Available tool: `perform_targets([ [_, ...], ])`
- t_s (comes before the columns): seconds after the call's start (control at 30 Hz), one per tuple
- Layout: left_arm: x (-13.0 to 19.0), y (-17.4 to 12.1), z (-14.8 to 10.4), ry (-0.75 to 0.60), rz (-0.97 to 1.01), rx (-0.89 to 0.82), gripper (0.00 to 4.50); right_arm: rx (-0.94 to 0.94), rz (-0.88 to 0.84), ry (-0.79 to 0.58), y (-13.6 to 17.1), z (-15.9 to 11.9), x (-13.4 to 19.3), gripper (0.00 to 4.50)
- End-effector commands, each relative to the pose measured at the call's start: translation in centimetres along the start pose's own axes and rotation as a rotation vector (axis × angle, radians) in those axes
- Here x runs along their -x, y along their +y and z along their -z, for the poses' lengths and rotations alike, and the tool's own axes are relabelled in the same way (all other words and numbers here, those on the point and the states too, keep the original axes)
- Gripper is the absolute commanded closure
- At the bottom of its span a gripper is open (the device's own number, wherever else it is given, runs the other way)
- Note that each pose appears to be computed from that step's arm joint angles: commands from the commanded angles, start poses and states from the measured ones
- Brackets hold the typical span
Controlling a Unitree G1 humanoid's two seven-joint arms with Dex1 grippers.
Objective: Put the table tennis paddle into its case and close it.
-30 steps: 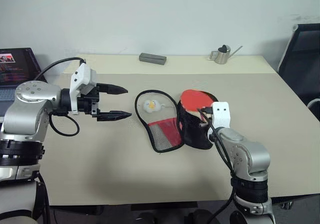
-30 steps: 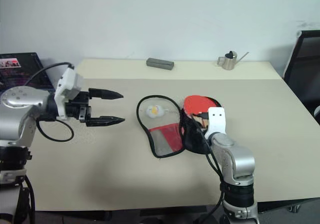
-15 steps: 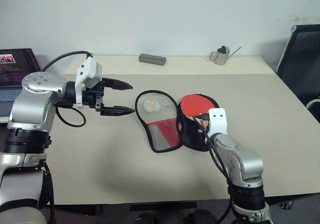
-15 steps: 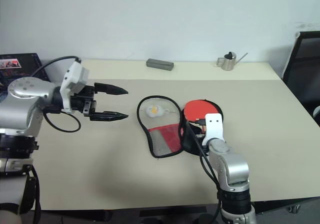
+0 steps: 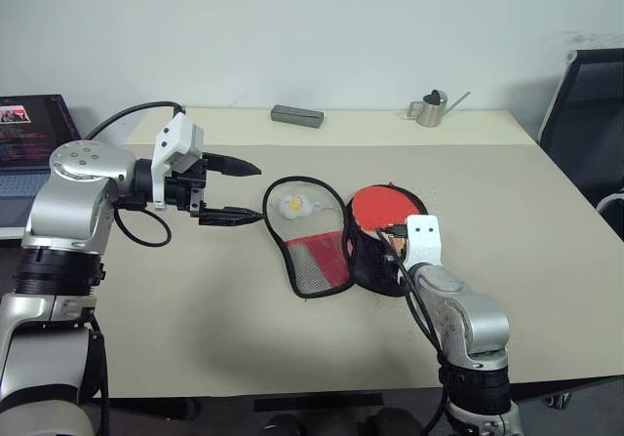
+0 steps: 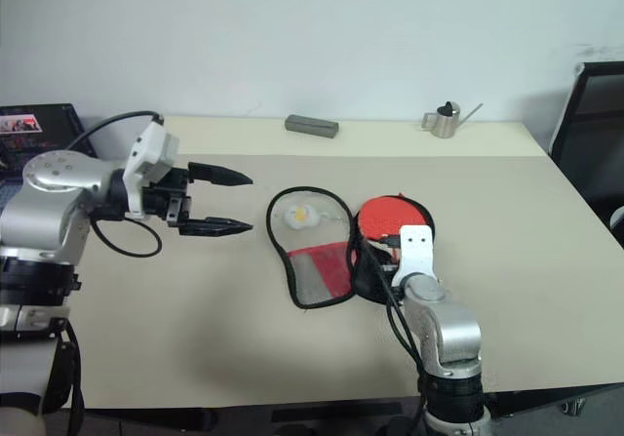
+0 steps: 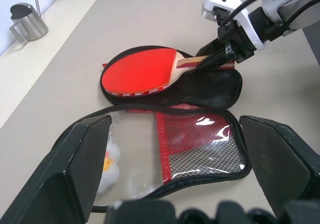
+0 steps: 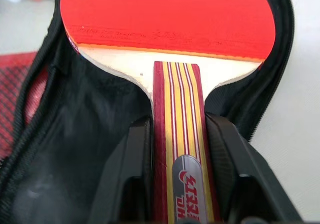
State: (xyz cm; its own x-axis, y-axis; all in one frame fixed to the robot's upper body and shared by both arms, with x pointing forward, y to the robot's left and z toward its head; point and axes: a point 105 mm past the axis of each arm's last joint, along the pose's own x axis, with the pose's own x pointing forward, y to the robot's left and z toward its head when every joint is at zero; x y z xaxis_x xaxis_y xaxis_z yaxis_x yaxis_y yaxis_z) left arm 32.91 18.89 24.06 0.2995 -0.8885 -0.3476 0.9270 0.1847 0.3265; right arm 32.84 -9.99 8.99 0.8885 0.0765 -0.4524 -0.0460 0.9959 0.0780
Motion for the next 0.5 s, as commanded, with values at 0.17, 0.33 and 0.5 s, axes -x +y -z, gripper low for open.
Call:
perform_targets([
  [0.17,0.7,0.2,-1.3,-0.025,-0.026,-0.055,0.0,-0.003,-0.14,-0.258,1.9,-4.9,2.5,0.19],
  [0.33,1.0,0.2,-1.0,-0.024,-0.043,-0.043,0.0,0.065,-0.271,-0.453,2.1,-8.3,4.4,0.19],
  [0.5,1.1,-1.2,0.4,0.011,-0.008,-0.018,0.0,0.162,-0.392,-0.386,0.7,-7.5,4.2,0.36],
])
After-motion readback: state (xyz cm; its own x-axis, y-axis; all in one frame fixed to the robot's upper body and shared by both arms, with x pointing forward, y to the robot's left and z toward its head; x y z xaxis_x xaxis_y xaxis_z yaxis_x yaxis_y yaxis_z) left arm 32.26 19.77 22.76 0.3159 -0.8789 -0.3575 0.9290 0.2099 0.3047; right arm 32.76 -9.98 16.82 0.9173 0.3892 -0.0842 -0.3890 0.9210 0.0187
